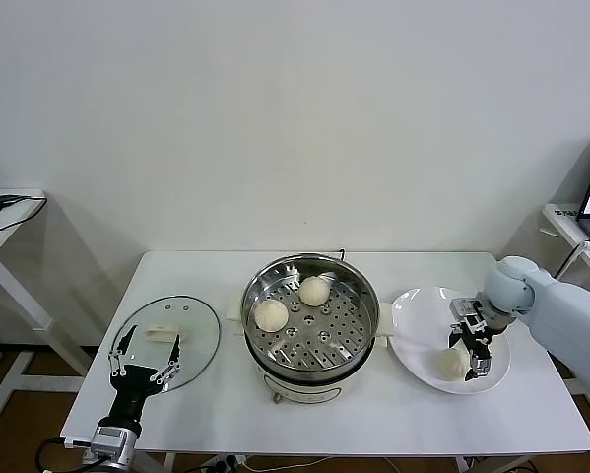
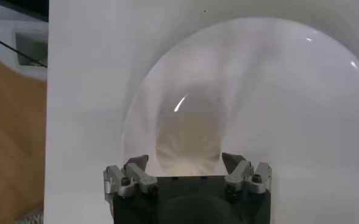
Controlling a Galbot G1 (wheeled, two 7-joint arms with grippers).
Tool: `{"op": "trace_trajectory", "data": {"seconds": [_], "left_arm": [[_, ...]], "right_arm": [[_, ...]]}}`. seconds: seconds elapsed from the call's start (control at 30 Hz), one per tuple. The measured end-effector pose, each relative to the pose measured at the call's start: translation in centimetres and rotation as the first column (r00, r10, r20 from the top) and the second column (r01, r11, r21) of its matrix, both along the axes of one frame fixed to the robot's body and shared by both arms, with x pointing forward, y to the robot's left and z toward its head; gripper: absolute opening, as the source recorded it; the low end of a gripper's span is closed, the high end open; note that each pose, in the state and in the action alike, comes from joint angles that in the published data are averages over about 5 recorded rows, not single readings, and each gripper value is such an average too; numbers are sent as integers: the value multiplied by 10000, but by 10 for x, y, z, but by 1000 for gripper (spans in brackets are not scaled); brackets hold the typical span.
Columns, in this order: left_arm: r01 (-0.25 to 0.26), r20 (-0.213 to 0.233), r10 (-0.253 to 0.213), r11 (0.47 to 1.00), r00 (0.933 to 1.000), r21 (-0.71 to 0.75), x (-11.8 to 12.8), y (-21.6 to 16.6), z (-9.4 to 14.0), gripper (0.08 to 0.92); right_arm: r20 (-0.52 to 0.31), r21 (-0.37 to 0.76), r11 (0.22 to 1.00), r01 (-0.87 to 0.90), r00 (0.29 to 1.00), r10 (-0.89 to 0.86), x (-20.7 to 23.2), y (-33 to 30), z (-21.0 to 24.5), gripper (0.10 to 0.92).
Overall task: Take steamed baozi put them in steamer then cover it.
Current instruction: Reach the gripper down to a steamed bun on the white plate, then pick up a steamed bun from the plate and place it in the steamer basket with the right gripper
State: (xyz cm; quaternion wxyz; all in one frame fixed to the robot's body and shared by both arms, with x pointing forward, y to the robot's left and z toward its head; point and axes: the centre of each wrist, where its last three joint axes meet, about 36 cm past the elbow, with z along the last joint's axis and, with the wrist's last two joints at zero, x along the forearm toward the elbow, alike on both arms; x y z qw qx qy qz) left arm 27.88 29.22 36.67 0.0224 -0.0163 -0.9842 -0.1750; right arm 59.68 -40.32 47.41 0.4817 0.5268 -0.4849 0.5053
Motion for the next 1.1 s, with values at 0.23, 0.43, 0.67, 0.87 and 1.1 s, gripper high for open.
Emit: {"op": "trace_trajectory", "data": {"seconds": [0.23,0.43,0.67,0.87,1.1], "left_arm": [[7,-2,-7,10000,10000,1,0,0,0,823],[16,12,-16,10000,10000,7,0,0,0,823],[23,19,-23,10000,10000,-3,1,0,0,823],[27,34,-27,10000,10000,9,0,0,1,823],[77,68,-77,10000,9999,42,0,-1,3,823]], "right_arm": [[40,7,10000,-23,10000,22,0,3,-5,754],[75,21,10000,-10,10000,10,0,3,-7,694],[108,74,10000,-5,9999,4,0,2,-7,682],[201,208,9998,37,9998,-41,1,0,6,679],[566,437,9990,-105,9984,80,10,-1,57,679]]}}
